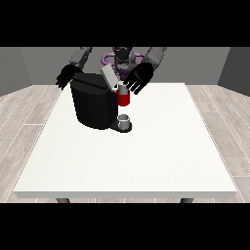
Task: Insert the coffee pod into the coffee machine and close the lid
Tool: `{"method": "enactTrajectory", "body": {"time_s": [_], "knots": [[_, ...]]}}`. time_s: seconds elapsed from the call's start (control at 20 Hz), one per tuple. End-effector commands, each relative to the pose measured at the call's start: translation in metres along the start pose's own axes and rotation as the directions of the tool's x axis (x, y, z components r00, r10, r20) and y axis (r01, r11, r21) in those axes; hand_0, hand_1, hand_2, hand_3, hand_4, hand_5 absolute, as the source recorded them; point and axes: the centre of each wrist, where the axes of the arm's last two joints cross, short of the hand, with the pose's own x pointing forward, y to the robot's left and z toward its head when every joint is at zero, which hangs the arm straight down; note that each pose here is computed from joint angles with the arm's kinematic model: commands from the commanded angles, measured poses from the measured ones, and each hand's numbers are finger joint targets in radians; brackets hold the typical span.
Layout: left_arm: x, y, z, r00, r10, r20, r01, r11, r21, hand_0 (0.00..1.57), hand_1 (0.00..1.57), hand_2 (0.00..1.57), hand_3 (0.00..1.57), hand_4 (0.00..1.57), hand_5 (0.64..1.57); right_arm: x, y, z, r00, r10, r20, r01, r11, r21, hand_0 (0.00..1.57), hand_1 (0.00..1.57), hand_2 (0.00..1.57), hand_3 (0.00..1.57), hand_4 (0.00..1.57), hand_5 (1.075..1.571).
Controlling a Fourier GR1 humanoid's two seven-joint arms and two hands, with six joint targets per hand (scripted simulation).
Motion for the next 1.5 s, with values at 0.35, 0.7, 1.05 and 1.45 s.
{"method": "enactTrajectory", "body": {"time_s": [0.35, 0.7, 1.05, 1.45], "knots": [[0.006, 0.012, -0.002, 0.999, -0.037, -0.001, 0.037, 0.999, -0.022, 1.12, 1.12, 1.16, 0.99, 0.44, 1.571, -0.012, 0.006, 0.009, 1.0, 0.007, -0.002, -0.007, 1.0, -0.004, 0.0, 0.0, 0.0, 0.0, 0.37, 1.571], [-0.003, -0.01, 0.003, 0.997, -0.065, 0.051, 0.066, 0.998, -0.008, 1.05, 1.05, 1.12, 0.96, 0.36, 1.571, -0.001, 0.0, -0.003, 1.0, -0.001, 0.017, 0.002, 0.999, -0.036, 0.0, 0.0, 0.0, 0.0, 0.44, 1.571], [-0.01, 0.003, 0.004, 0.99, -0.135, 0.041, 0.137, 0.989, -0.053, 0.0, 0.0, 0.38, 0.11, 0.0, 1.571, 0.003, 0.015, 0.003, 0.999, 0.002, 0.035, -0.003, 1.0, 0.005, 0.0, 0.0, 0.0, 0.0, 0.46, 1.571], [-0.013, 0.029, 0.008, 0.985, -0.166, 0.042, 0.168, 0.984, -0.052, 0.0, 0.0, 0.0, 0.0, 0.0, 1.571, -0.003, 0.0, 0.0, 1.0, -0.003, 0.016, 0.004, 1.0, -0.027, 0.0, 0.0, 0.0, 0.0, 0.37, 1.571]]}}
